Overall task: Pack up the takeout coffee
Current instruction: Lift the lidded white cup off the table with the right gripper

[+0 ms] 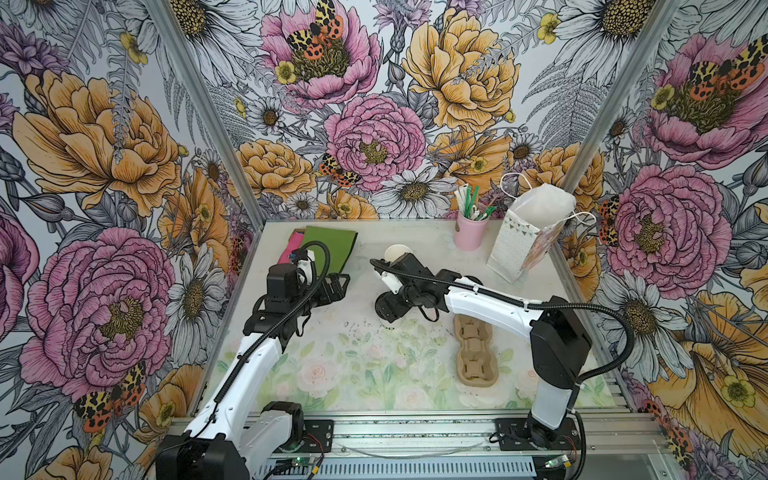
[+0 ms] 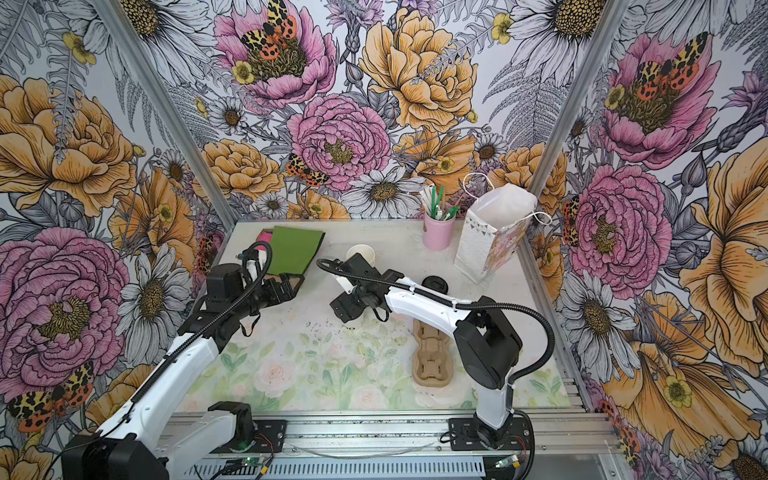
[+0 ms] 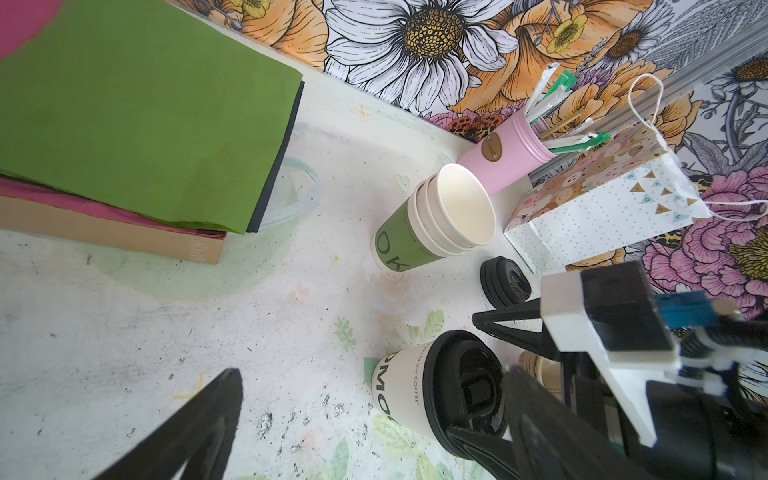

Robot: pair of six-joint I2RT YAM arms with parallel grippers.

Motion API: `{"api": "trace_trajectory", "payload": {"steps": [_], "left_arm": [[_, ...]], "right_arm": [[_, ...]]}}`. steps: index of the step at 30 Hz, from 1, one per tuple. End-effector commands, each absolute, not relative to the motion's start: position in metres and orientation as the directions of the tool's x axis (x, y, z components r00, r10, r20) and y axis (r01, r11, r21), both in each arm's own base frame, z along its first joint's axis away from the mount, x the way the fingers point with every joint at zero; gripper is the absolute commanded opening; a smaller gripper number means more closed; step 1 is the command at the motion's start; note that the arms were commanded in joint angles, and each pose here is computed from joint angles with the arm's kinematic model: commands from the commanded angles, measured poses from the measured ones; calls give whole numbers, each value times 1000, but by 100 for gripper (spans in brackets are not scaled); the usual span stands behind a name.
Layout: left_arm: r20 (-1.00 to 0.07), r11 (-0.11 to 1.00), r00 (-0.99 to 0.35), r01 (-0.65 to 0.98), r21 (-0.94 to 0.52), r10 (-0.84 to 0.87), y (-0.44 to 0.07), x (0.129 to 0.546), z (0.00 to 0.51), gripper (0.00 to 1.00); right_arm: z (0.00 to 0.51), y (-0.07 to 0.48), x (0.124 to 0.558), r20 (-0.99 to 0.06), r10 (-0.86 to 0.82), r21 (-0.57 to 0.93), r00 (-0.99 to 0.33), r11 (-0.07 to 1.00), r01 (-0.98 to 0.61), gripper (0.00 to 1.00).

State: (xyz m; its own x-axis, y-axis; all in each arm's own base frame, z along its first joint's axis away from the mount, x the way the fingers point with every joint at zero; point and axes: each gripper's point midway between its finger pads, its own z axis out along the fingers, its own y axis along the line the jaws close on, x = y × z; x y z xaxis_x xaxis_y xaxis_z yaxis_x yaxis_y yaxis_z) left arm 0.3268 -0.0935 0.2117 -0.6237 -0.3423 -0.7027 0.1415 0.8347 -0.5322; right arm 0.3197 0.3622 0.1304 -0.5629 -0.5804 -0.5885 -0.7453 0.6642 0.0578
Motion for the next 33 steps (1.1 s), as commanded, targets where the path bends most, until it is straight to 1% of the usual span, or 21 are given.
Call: {"api": "trace_trajectory", "payload": {"steps": [1, 5, 14, 33], "left_arm": [[-722, 829, -604, 173, -532, -338, -94, 329, 223, 99], [-723, 829, -602, 174, -532, -338, -94, 328, 223, 99], [-718, 825, -608, 173, -537, -340, -95, 328, 221, 99], [-709, 825, -618, 167, -541, -340, -96, 329, 218, 99]], "right_arm": [[158, 366, 321, -635, -547, 61, -546, 668, -742, 100], [160, 366, 318, -635, -542, 76, -550, 664, -743, 99], [146, 370, 312, -608, -548, 111, -574, 657, -746, 100], [117, 370, 308, -551, -582, 119, -598, 655, -747, 99]]}}
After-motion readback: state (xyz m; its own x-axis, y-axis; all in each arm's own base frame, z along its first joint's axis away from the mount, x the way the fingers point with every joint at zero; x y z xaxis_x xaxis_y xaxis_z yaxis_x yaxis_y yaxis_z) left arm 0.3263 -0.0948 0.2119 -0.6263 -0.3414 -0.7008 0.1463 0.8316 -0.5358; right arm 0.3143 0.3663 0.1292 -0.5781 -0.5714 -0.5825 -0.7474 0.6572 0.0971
